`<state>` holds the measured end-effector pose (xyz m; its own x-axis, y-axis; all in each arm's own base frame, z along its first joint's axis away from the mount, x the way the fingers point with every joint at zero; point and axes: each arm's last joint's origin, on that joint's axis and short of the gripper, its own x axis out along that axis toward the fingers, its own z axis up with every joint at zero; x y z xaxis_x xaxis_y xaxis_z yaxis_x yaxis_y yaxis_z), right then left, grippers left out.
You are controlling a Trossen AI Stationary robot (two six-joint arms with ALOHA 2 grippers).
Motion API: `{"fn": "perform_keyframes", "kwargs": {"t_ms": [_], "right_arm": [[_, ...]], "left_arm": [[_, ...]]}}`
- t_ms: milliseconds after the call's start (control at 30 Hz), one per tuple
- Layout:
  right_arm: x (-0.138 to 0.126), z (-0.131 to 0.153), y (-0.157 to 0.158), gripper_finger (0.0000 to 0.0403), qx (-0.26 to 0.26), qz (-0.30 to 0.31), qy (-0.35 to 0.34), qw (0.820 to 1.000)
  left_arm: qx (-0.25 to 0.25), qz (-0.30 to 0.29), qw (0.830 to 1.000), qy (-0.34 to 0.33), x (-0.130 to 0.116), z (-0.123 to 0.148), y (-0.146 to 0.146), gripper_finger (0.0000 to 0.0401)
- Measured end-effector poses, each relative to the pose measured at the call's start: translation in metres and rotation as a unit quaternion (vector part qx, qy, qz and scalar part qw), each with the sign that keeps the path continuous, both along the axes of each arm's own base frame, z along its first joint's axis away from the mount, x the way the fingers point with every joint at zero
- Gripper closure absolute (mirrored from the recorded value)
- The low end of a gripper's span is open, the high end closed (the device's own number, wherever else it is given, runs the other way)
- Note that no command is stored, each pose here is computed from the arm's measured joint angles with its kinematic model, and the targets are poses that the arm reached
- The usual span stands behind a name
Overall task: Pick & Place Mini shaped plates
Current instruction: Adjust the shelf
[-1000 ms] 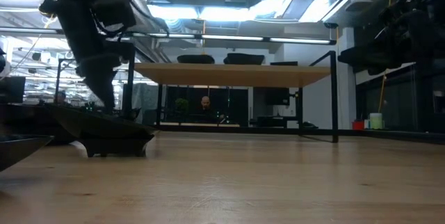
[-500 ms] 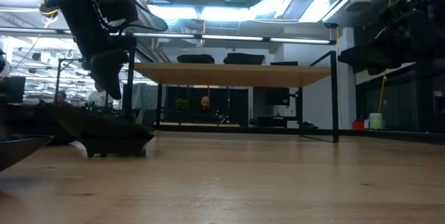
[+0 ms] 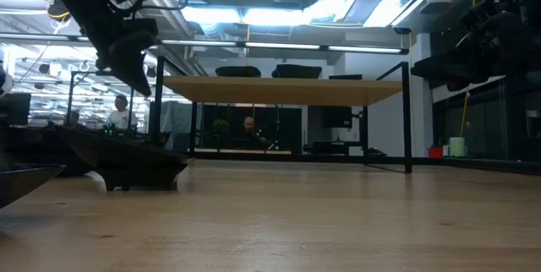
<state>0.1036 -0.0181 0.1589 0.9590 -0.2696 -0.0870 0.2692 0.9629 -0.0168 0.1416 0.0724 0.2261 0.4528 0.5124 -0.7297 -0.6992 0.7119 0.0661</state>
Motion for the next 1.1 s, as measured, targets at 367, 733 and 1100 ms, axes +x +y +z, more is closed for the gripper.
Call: {"fn": "perform_keyframes", "kwargs": {"t_ms": [367,733,1100], "right_arm": [[0.0,0.0,0.0,0.0271,0.0,0.0,0.0,1.0],[0.0,0.0,0.0,0.0271,0.0,0.0,0.0,1.0],[0.0,0.0,0.0,0.0271,0.0,-0.001,0.0,1.0]], "left_arm": [[-0.007,-0.042,0.999,-0.009,0.018,-0.006,0.006,0.04],[-0.012,-0.066,0.996,-0.051,0.032,-0.007,0.01,0.04],[-0.004,-0.079,0.995,-0.065,0.044,-0.01,0.015,0.0399]]}}
